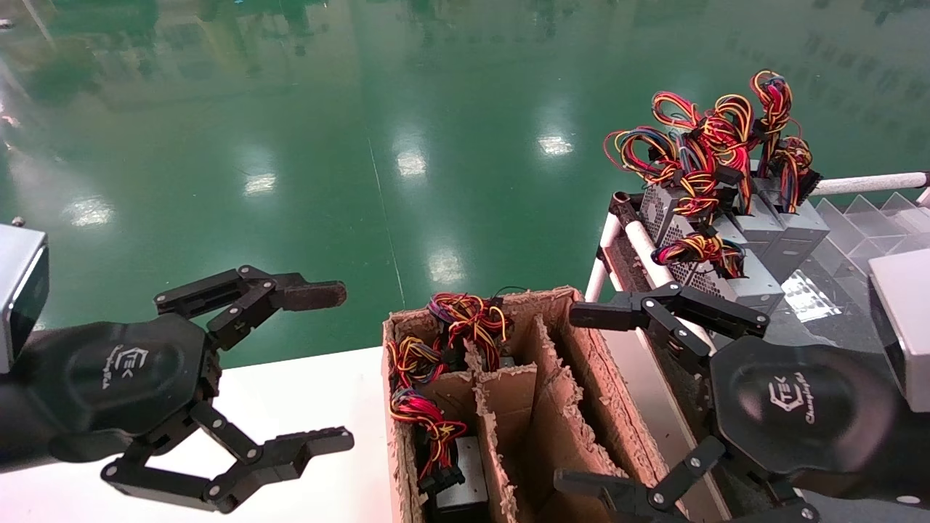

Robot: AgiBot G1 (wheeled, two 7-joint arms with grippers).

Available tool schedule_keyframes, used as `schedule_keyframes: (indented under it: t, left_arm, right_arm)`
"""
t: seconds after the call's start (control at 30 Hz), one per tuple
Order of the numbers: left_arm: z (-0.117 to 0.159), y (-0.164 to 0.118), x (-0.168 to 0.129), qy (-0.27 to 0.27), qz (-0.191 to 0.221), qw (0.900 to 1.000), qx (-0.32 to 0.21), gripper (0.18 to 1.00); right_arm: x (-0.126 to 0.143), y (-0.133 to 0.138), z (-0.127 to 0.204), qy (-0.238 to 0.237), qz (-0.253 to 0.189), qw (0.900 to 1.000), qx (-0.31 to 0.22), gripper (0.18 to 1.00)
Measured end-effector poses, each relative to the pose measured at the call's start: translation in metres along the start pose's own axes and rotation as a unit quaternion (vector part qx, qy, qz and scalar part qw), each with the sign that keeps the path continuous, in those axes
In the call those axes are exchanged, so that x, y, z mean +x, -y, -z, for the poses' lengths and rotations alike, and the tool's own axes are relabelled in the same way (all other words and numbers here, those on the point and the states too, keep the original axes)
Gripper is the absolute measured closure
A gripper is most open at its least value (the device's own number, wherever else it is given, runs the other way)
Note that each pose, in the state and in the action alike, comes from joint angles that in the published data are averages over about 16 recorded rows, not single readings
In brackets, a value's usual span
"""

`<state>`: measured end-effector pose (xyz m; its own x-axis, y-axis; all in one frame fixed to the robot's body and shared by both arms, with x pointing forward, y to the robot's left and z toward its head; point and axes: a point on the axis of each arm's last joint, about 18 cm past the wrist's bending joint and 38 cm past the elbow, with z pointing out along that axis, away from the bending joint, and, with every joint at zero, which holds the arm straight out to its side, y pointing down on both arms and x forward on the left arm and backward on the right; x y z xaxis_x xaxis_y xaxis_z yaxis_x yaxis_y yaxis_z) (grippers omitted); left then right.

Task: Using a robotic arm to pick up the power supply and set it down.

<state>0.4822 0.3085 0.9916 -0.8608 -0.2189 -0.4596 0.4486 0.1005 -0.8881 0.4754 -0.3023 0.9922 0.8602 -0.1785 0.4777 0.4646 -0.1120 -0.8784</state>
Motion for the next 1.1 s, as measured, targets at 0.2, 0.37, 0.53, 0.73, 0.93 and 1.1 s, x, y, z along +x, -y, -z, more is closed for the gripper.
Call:
schedule_keyframes:
  t: [0.2,0.37,0.53,0.73,0.93,1.1]
  left_arm:
    - [0.0000,0.0000,0.0000,0.000,0.000,1.0000,0.000,0.184]
    - [0.0000,0.0000,0.0000,0.000,0.000,1.0000,0.000,0.184]
    - [0.0000,0.0000,0.0000,0.000,0.000,1.0000,0.000,0.184]
    - [0.0000,0.0000,0.0000,0.000,0.000,1.0000,0.000,0.189]
    - [0.0000,0.0000,0.0000,0.000,0.000,1.0000,0.000,0.212]
    - [0.0000,0.0000,0.0000,0.000,0.000,1.0000,0.000,0.251]
  right_arm:
    - [0.0000,0.0000,0.0000,0.000,0.000,1.000,0.000,0.178]
    - [0.0000,0.0000,0.0000,0.000,0.000,1.000,0.000,0.178]
    - [0.0000,0.0000,0.0000,0.000,0.000,1.000,0.000,0.178]
    - [0.0000,0.0000,0.0000,0.000,0.000,1.000,0.000,0.178]
    - [0.0000,0.0000,0.0000,0.000,0.000,1.000,0.000,0.178]
    - [0.0000,0.0000,0.0000,0.000,0.000,1.000,0.000,0.178]
